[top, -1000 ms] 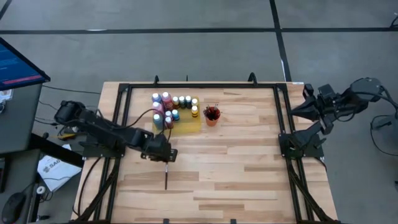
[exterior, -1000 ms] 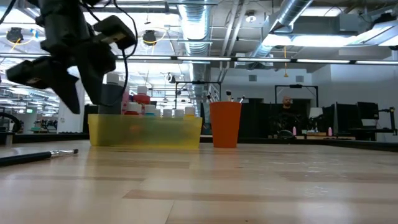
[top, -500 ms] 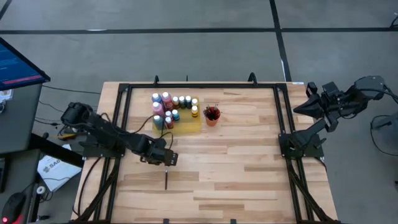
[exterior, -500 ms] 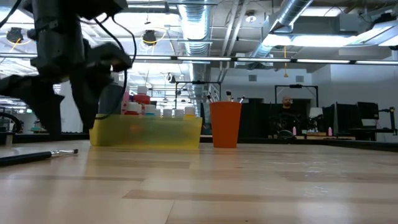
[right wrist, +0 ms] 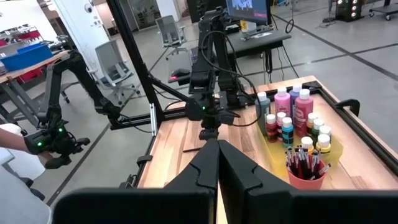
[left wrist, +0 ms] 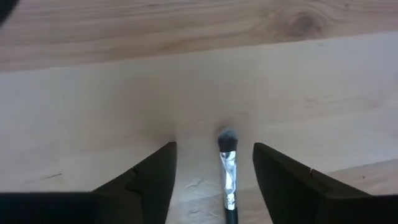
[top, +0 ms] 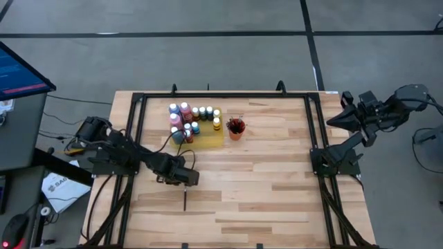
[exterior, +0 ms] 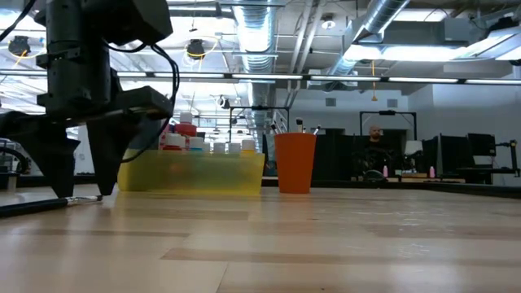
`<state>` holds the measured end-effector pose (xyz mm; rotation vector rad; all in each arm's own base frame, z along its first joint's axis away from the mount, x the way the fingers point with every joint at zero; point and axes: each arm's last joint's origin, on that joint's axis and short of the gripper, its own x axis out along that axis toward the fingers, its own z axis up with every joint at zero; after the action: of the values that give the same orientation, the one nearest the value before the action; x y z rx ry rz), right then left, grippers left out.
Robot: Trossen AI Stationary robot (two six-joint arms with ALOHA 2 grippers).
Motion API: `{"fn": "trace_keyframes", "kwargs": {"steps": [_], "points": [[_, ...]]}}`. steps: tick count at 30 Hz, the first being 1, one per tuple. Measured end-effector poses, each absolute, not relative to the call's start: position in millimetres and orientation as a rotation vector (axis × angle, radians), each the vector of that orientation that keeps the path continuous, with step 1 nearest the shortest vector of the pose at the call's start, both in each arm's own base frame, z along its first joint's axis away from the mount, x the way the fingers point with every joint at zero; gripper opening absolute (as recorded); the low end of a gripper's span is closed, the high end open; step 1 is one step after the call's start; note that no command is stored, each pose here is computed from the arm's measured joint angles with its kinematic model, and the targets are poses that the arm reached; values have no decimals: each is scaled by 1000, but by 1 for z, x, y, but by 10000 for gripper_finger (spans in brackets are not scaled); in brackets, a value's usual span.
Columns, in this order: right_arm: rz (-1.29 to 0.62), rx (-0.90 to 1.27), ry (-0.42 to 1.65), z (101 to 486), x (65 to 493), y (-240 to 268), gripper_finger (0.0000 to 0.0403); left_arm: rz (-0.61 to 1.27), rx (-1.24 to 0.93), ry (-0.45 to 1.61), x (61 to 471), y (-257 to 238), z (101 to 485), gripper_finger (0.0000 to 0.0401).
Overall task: Pick & Place Paint Supplies
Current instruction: Put the silver paint brush into the orange cup
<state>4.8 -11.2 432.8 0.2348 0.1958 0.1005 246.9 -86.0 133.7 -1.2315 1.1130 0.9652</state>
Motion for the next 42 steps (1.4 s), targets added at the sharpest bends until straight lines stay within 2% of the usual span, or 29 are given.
{"fn": "trace_keyframes", "kwargs": {"steps": [11, 16, 19, 22, 29, 35, 42], "points": [[95, 218, 228, 429, 4, -12, 1, 1045, -1245, 1067, 244, -85, 132, 62], [95, 217, 229, 429, 4, -12, 1, 1055, -1271, 1027, 246, -85, 132, 9], [95, 218, 228, 429, 4, -12, 1, 1046, -1284, 1007, 246, -85, 135, 4], [95, 218, 228, 429, 4, -12, 1, 1011, -1303, 896, 248, -83, 146, 1], [95, 218, 227, 429, 4, -12, 1, 901, -1310, 458, 240, -71, 201, 0], [94, 215, 233, 429, 4, -12, 1, 800, -1188, 108, 233, -56, 247, 0], [94, 215, 233, 429, 4, -12, 1, 691, -932, -118, 241, -42, 287, 0]]}}
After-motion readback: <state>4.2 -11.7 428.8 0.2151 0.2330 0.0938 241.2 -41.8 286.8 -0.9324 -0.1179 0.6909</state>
